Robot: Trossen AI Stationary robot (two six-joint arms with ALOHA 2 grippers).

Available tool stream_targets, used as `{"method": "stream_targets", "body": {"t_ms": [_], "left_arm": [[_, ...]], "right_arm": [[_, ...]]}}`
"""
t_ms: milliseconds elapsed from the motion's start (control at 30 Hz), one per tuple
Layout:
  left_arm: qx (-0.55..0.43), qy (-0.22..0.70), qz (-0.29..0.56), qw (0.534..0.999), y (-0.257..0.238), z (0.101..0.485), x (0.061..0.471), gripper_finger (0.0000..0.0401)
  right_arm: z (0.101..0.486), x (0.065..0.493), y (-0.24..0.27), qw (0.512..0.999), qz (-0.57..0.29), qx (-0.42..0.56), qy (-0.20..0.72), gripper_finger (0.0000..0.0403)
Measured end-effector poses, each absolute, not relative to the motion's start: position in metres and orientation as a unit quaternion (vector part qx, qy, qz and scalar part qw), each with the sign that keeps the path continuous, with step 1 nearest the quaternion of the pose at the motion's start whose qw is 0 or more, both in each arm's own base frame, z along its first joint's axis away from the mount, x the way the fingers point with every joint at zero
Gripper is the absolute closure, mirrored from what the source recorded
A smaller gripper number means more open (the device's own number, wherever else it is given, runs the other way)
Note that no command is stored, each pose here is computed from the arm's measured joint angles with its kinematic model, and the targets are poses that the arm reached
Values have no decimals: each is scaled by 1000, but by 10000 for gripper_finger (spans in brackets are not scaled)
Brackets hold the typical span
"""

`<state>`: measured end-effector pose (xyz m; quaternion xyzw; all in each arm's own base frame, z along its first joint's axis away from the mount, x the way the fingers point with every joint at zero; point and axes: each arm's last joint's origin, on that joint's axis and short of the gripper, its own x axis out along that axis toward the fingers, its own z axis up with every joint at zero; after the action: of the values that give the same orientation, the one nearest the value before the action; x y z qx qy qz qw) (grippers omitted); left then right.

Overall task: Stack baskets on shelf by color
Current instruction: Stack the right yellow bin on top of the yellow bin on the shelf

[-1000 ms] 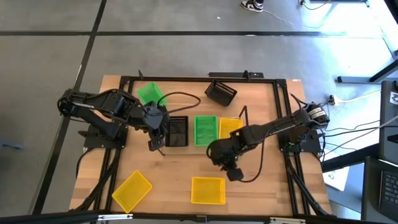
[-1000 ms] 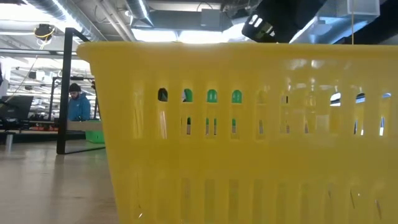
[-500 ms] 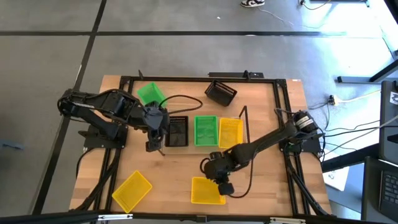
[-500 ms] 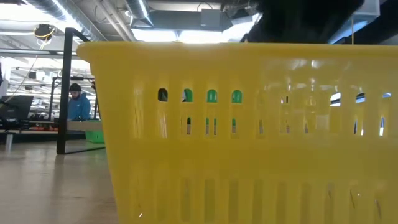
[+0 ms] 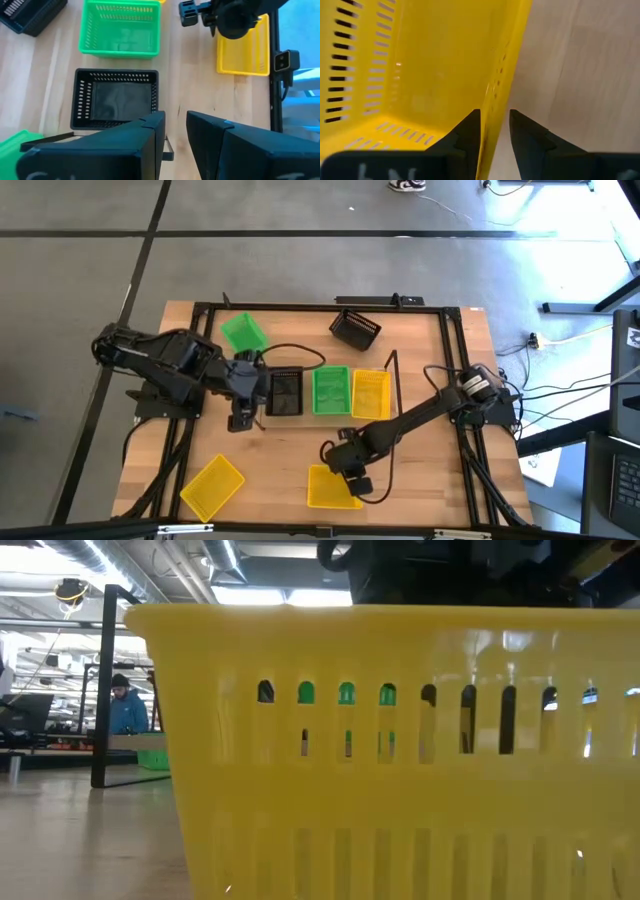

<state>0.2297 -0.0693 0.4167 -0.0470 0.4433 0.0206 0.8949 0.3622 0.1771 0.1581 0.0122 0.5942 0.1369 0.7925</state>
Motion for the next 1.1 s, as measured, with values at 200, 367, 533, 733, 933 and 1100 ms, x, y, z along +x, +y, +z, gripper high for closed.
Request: {"method": "stream_targets", "body": {"t_ms": [200, 367, 533, 733, 933, 1100], "left_arm": [[-44, 440, 11, 897, -74, 417, 229, 332], [-41, 440, 6, 897, -77, 417, 228, 332], [-40, 440, 4, 897, -78, 417, 228, 332], [-40, 440, 5, 897, -77, 417, 228, 332], [-40, 440, 5, 897, -77, 417, 228, 332], [-30, 439, 2, 898, -78, 417, 228, 332]], "right_arm": [[162, 365, 177, 791, 122, 41, 598, 362], [175, 372, 179, 800, 112, 55, 587, 395], [200, 373, 180, 786, 109, 42, 607, 400], [247, 378, 180, 783, 97, 51, 612, 401], [297, 372, 173, 790, 34, 38, 611, 401], [327, 362, 164, 793, -39, 25, 608, 402]]}}
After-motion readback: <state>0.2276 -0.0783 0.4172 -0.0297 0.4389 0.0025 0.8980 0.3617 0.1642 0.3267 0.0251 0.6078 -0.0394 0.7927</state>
